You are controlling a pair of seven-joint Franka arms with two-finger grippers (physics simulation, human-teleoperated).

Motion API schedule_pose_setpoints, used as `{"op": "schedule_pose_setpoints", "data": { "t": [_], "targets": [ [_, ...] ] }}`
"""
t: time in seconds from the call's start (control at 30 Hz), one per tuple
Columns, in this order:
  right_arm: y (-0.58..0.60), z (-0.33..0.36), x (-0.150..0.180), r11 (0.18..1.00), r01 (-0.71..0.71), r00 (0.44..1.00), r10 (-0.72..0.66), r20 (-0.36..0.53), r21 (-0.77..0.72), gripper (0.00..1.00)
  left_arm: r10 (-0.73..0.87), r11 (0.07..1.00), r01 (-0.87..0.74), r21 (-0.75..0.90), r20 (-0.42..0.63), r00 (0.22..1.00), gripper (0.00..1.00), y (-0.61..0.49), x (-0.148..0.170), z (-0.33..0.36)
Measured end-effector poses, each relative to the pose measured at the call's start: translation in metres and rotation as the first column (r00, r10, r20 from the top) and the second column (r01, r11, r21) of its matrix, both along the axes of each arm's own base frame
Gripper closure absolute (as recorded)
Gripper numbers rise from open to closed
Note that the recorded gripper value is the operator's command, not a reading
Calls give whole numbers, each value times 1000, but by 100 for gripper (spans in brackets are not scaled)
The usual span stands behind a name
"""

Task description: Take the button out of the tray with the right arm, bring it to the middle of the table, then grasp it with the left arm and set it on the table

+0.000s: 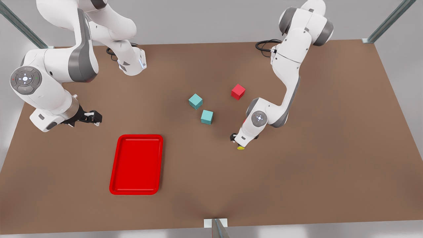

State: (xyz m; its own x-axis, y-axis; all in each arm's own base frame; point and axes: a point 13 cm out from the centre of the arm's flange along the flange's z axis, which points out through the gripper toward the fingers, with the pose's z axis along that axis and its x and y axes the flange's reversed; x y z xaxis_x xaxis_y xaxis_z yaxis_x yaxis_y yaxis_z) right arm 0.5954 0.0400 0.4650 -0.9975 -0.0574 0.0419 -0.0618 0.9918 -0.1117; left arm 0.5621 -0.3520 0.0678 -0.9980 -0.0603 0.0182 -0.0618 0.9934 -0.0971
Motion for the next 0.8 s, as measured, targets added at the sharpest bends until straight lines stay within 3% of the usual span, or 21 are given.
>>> {"op": "schedule_pose_setpoints", "data": {
  "t": [0.27,0.37,0.47,0.63,0.8],
  "targets": [
    [0,0,0,999,-38,999,38,-5,1,0,-89,996,89,7,-8,996,1,2,-2,-23],
    [0,0,0,999,-49,999,49,-6,1,0,-112,994,112,3,3,994,24,0,2,-20],
    [0,0,0,998,-57,998,57,-7,2,0,-130,992,130,0,11,991,37,-1,5,-18],
    [0,0,0,998,-69,998,69,-8,2,0,-155,988,155,2,2,988,38,0,3,-28],
    [0,0,0,997,-78,997,78,-9,2,0,-173,985,173,1,6,985,49,-1,6,-29]
  ]
}}
